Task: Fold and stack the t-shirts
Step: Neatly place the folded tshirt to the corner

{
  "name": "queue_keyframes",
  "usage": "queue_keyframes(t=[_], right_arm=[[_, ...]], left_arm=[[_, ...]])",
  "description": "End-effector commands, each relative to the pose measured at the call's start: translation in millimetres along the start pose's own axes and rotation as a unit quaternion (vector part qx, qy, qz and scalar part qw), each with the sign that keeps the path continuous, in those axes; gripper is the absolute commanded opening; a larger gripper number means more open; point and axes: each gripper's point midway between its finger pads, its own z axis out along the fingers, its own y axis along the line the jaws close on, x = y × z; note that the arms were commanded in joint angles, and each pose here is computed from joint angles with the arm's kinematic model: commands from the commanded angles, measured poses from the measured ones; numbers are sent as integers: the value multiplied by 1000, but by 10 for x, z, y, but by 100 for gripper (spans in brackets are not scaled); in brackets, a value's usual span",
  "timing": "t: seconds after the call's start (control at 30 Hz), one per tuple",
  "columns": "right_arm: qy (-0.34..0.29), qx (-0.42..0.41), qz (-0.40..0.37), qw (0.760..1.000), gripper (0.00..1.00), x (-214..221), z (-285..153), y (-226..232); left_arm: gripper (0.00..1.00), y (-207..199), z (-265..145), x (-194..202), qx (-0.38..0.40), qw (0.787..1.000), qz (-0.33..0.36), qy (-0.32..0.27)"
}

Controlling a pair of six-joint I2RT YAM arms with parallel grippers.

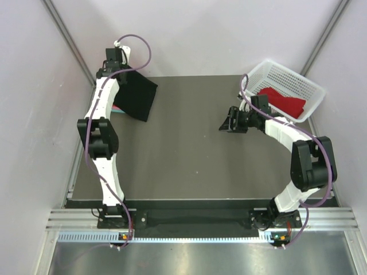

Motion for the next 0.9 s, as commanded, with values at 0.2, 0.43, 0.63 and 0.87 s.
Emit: queue_keyframes(t=[0.2,0.43,0.63,0.87], right_arm=[[-29,-10,-36,999,59,-245,41,93],[-29,-11,-36,999,59,-242,57,78],[-27,-7,-34,999,60,-236,88,40],[-22,1,-30,999,60,-236,125,-7]], left_arm=[[0,551,82,-323,-71,995,-30,-57],[0,846,258,-104,-115,992,-47,-37],[0,1014,519,104,-141,987,-69,-28],[59,1313,563,479,-275,955,-105,23]])
